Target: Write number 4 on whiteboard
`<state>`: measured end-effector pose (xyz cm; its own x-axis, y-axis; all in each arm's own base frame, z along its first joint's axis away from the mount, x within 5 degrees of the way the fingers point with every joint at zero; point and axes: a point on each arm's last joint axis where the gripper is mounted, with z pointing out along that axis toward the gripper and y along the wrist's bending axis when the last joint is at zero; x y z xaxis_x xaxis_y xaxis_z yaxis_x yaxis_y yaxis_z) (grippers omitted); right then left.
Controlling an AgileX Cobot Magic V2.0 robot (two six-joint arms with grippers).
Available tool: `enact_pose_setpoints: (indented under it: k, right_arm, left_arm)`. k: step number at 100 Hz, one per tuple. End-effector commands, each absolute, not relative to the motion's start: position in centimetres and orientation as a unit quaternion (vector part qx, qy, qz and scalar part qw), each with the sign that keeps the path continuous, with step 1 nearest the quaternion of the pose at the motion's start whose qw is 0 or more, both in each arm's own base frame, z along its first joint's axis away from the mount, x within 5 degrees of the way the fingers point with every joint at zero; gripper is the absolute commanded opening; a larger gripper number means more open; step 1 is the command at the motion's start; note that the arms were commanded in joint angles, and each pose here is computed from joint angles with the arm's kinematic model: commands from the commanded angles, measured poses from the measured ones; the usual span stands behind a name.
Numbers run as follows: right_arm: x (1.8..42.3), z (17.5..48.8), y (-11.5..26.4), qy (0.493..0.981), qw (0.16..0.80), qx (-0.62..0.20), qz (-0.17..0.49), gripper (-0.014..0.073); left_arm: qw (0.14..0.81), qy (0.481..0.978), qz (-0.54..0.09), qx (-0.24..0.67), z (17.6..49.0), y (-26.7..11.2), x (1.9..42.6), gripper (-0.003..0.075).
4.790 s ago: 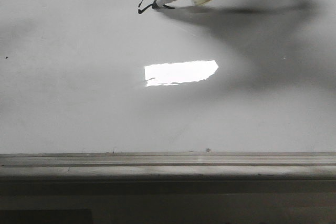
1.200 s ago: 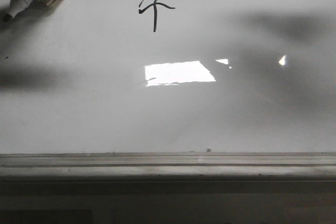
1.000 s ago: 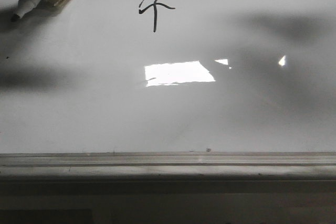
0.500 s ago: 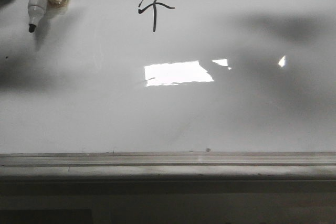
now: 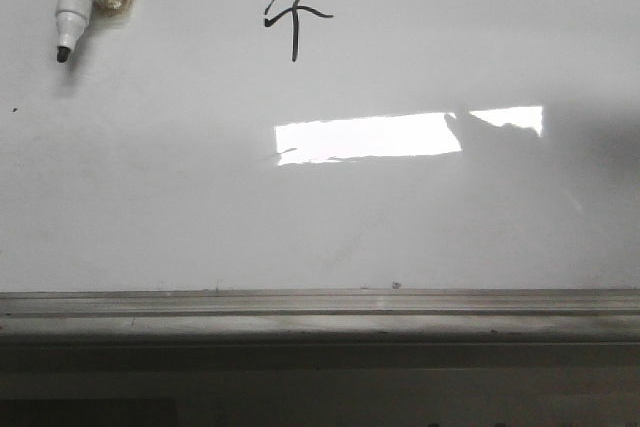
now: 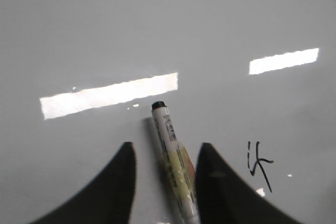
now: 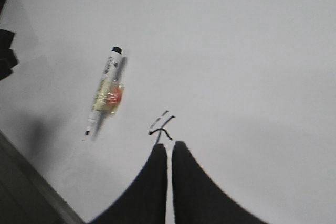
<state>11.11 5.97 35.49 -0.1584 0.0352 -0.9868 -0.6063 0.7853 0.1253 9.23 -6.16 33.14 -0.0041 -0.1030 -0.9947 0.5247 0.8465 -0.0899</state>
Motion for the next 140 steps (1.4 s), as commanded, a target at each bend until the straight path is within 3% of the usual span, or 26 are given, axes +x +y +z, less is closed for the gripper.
enact_pose_setpoints:
  k: [1,30,59,69,140]
  right_arm:
    - [9.5,34.9,4.9,0.691,0.670,-0.165,0.215,-0.0066]
    - [5.2,29.1,3.7,0.662,0.716,-0.135,0.177,-0.0066]
    - [4.6,25.7,3.4,0.664,0.717,-0.124,0.170,-0.0066]
    - [4.6,25.3,3.4,0.669,0.713,-0.123,0.170,-0.0066]
    - [4.7,25.3,3.4,0.669,0.713,-0.121,0.171,-0.0066]
  left_arm:
    - [0.696,0.646,-0.247,0.192,32.7,-5.8,7.8,-0.0017]
    - [0.712,0.610,-0.291,0.190,29.0,-3.6,4.7,-0.0020]
    - [0.726,0.596,-0.307,0.155,28.1,-2.5,3.9,-0.0020]
    - [0.714,0.603,-0.329,0.137,28.0,-2.5,3.9,-0.0020]
    - [0.714,0.603,-0.329,0.137,28.0,-2.5,3.9,-0.0020]
